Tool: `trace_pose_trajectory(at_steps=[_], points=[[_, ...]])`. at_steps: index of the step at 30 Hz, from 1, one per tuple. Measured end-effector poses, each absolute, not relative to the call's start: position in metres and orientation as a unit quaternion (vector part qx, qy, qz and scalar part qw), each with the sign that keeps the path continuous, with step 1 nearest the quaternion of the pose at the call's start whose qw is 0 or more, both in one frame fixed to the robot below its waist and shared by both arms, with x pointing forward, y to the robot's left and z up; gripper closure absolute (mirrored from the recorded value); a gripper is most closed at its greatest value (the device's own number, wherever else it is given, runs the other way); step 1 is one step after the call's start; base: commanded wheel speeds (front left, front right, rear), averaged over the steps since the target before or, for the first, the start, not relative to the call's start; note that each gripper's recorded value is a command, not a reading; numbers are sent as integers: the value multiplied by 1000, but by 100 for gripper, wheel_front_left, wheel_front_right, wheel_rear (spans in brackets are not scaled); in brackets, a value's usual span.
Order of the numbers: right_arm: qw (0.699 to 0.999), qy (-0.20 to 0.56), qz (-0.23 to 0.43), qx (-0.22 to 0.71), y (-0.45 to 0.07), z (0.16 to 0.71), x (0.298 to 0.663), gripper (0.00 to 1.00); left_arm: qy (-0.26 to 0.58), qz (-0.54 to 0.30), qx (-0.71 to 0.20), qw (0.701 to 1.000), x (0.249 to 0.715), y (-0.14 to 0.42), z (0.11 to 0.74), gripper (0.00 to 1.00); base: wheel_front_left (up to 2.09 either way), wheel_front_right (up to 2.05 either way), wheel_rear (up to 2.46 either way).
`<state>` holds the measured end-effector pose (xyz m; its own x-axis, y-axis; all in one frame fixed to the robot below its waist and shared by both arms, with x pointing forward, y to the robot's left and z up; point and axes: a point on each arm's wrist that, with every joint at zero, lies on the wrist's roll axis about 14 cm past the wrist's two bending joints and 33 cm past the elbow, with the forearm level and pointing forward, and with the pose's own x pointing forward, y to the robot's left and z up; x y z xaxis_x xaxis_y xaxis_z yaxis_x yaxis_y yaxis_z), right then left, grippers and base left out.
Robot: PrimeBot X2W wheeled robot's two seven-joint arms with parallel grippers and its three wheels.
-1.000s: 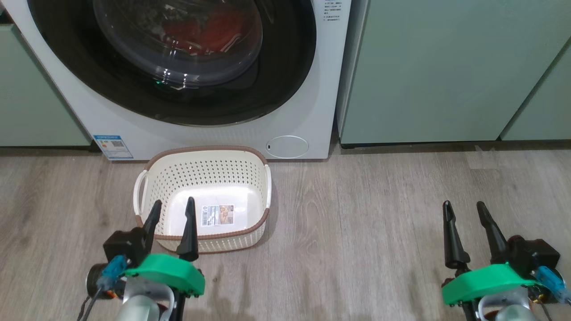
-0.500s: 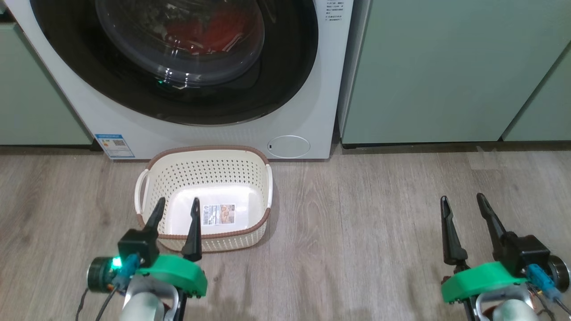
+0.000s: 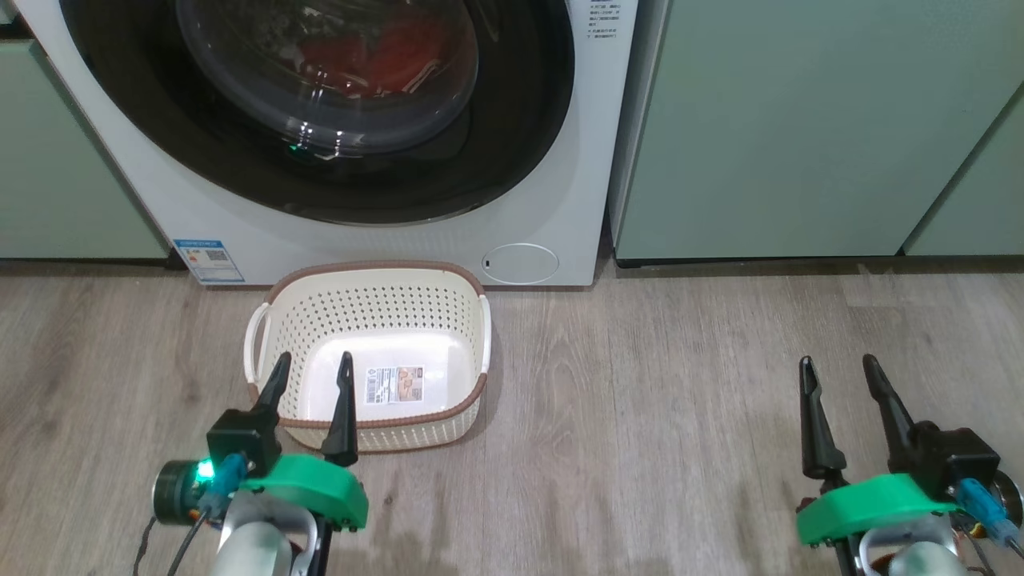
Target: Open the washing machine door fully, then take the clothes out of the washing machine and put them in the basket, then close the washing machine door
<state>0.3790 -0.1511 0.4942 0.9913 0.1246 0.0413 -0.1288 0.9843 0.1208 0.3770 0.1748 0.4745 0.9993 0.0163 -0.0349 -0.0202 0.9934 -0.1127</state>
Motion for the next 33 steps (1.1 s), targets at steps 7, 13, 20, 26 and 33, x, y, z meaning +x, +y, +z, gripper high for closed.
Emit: trace_pose_trajectory(at_steps=[7, 13, 20, 26, 33], points=[[996, -10, 67, 62, -149, 490, 378, 0, 19, 9, -57, 998, 377, 175, 473, 0, 0, 0, 0], [996, -9, 69, 62, -147, 489, 378, 0, 20, 11, -61, 998, 377, 175, 473, 0, 0, 0, 0], [996, -2, 75, 57, -143, 485, 379, 18, 23, 12, -61, 998, 377, 176, 470, 0, 0, 0, 0], [993, -7, 64, 99, -146, 489, 399, 100, 34, 13, -67, 997, 379, 177, 463, 0, 0, 0, 0], [968, -19, 6, 251, -168, 493, 445, 100, 36, 20, -85, 995, 394, 182, 460, 0, 0, 0, 0]])
